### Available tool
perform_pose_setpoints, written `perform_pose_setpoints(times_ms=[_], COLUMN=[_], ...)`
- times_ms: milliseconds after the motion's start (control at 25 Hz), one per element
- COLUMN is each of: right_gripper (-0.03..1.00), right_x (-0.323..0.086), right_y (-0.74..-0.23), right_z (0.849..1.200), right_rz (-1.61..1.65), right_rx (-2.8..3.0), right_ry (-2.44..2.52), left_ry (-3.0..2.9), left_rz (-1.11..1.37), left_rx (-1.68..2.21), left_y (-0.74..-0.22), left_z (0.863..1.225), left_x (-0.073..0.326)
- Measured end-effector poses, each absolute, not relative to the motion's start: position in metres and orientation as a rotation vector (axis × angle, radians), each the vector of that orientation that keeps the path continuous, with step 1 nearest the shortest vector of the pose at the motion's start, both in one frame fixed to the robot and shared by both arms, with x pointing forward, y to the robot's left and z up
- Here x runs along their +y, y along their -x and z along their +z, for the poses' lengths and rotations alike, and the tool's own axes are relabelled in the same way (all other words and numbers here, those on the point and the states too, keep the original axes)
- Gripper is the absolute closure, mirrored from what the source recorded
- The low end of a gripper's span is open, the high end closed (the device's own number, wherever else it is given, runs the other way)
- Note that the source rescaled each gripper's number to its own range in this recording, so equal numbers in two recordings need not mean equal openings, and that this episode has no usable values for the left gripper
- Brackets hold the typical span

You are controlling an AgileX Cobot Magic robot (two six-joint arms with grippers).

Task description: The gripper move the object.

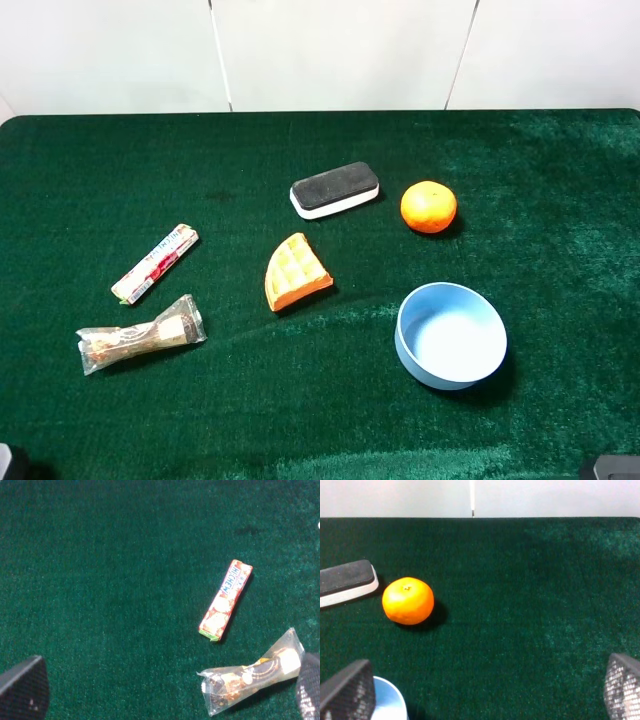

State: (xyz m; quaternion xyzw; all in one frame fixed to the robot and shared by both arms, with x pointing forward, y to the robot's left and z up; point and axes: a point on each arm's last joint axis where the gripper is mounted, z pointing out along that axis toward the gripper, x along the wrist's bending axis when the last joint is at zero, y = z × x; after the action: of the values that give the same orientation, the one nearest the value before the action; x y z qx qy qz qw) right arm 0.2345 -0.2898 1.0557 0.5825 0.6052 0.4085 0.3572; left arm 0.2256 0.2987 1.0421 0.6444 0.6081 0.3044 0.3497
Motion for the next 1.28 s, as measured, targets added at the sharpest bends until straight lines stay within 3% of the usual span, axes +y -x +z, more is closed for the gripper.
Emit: perform_pose_setpoints(times_ms=[440, 920, 1280], right_gripper=[-0.03, -0.03, -0.03], right_x=[-0.289, -0.282, -0.230], right_y=[-0.248, -0.339, -0.409], right_z=[1.059, 1.086, 1.082], right_rz=[1.038, 0.987, 0.986], right_rx=[1.595, 1.799, 2.059], right_ry=[-1.573, -1.609, -1.474], left_ry=[-1.669, -1.669, -1.669], left_rz=[0.789, 0.789, 0.789], left_rx=[1.575, 1.575, 1.575], left_y=[-0.226, -0.226, -0.226], left_z=[1.042, 1.042, 1.042], left_x=[0.299, 0.299, 0.299])
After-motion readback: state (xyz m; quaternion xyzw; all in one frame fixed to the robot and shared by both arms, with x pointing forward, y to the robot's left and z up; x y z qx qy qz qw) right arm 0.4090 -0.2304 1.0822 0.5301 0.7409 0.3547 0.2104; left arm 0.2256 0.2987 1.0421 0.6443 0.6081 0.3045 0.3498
